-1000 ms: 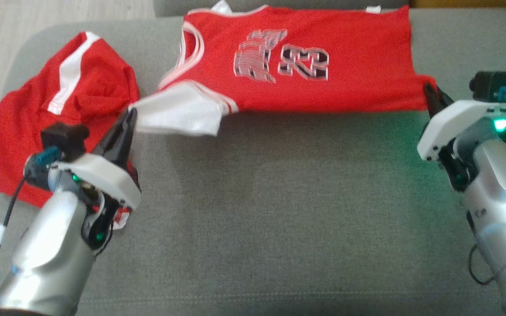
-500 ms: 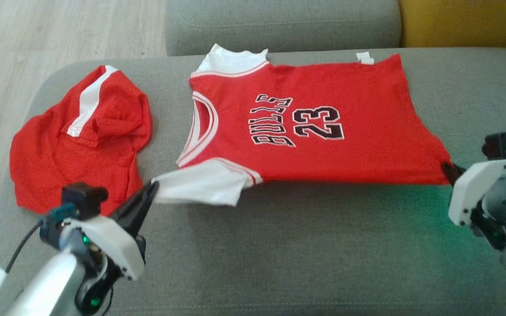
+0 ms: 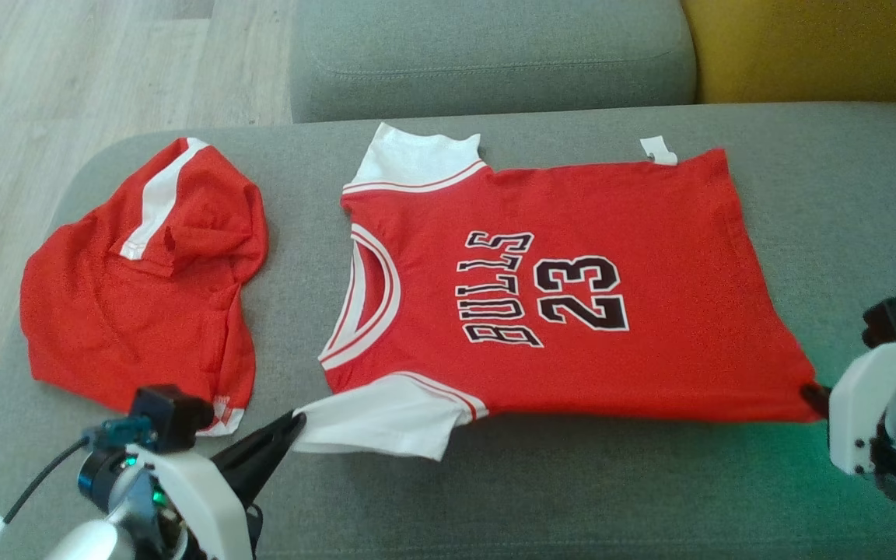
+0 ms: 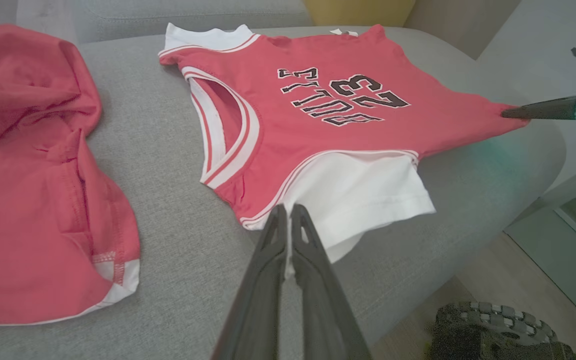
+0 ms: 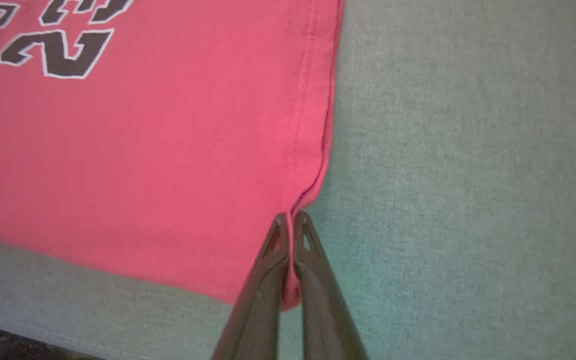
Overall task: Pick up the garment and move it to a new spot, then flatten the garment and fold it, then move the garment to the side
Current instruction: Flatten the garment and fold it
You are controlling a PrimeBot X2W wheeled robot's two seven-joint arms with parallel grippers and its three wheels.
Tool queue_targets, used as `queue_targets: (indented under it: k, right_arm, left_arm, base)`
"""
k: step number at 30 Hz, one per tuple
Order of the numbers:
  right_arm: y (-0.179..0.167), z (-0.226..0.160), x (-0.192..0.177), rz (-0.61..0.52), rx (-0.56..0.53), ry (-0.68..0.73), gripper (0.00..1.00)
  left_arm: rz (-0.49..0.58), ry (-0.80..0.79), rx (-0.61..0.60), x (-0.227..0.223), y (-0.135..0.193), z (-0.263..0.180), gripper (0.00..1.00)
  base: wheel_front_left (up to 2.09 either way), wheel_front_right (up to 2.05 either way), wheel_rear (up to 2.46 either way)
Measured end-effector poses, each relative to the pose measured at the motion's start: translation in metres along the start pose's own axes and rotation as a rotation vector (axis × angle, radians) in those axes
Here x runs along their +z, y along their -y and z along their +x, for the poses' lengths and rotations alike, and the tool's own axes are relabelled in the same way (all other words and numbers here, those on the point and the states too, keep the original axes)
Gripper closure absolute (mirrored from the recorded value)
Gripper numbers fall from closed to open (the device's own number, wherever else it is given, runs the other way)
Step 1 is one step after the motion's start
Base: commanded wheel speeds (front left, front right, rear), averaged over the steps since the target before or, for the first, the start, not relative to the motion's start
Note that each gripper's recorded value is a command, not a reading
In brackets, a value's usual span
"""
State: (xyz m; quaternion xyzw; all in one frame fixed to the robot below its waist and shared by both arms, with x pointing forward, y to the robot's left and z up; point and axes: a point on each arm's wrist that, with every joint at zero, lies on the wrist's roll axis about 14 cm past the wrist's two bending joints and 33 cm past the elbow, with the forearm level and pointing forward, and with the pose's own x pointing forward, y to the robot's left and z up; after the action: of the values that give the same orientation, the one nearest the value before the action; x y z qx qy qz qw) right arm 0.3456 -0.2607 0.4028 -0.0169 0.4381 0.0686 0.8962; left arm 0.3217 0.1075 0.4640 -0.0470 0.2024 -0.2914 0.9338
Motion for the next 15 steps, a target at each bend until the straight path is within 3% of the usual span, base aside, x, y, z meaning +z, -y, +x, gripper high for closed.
queue_targets:
  k: [4,15]
  right_arm:
    - [0.003,-0.003,-0.01,0.017,0.002,-0.035,1.0]
    - [0.005,0.002,0.018,0.038,-0.021,0.002,1.0]
  left_arm:
    - [0.004,-0.021,-0.01,0.0,0.005,-0.004,1.0]
    - [0.113,0.022,0.001,0.032,-0.01,0.021,1.0]
  base:
    - [0.0,0.0,0.0]
    - [0.0,0.0,0.0]
